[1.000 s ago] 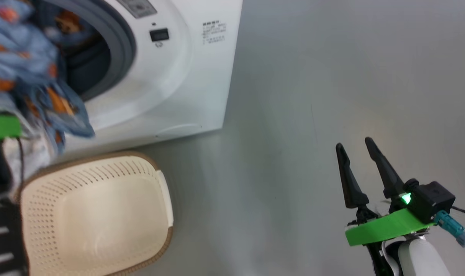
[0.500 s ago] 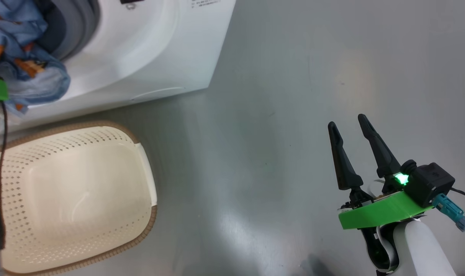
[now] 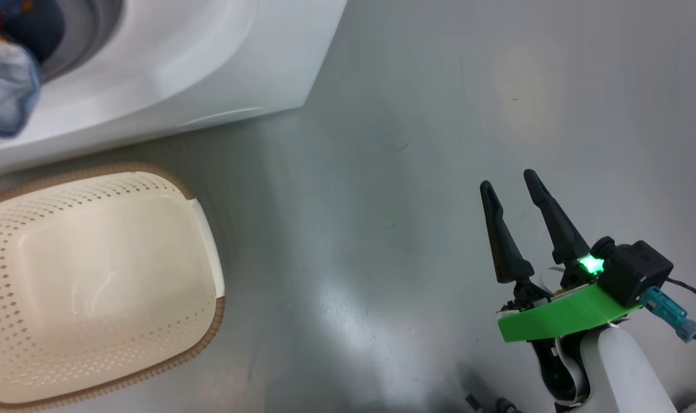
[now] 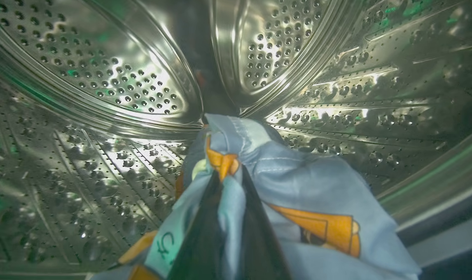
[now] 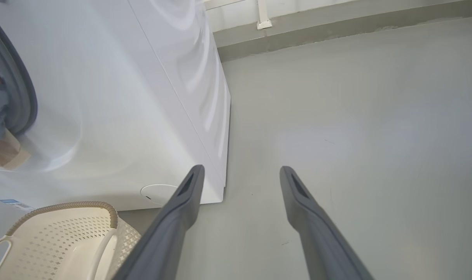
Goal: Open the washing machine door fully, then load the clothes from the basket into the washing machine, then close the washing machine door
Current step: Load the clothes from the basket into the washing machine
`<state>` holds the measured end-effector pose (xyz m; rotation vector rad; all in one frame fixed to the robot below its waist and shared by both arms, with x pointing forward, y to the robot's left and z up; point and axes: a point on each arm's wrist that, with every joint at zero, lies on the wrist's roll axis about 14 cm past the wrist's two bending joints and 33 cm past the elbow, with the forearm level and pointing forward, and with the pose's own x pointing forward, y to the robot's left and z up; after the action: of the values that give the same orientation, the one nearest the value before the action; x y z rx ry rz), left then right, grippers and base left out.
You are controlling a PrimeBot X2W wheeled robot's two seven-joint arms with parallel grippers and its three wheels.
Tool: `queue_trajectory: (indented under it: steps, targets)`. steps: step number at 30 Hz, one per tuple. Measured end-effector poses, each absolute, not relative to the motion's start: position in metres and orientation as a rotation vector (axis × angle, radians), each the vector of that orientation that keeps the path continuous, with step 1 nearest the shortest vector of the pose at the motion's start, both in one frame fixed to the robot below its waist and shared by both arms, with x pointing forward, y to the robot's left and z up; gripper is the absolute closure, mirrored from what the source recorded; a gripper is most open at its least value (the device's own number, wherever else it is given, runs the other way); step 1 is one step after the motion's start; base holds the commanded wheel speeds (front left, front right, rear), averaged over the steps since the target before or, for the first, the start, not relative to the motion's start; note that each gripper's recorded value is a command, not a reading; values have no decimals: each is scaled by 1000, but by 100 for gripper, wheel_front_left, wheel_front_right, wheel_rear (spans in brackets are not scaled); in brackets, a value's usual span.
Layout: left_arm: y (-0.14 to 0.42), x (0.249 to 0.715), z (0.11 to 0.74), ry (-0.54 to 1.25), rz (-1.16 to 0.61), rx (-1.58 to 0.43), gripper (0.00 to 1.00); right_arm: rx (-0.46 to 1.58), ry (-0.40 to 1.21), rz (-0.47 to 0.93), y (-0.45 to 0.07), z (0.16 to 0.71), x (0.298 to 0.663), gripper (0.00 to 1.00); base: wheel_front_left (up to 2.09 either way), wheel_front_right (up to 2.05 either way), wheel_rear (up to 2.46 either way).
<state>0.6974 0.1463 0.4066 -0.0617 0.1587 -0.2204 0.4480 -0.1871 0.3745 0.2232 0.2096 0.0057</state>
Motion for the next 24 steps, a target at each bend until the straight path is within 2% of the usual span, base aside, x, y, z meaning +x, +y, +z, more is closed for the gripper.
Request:
queue_trajectory:
  steps: [8,12,24]
  targets:
    - [137,720,376,333,-222,-64,100,243,242,9,-184,359,451,0,0,0,0]
    - [130,729,369,344,-231,-65,100,245,265,-3,-187,350,449,0,0,0,0]
    - [109,753,413,-21,-283,-73,100,263,309,4,-182,331,448,0,0,0,0]
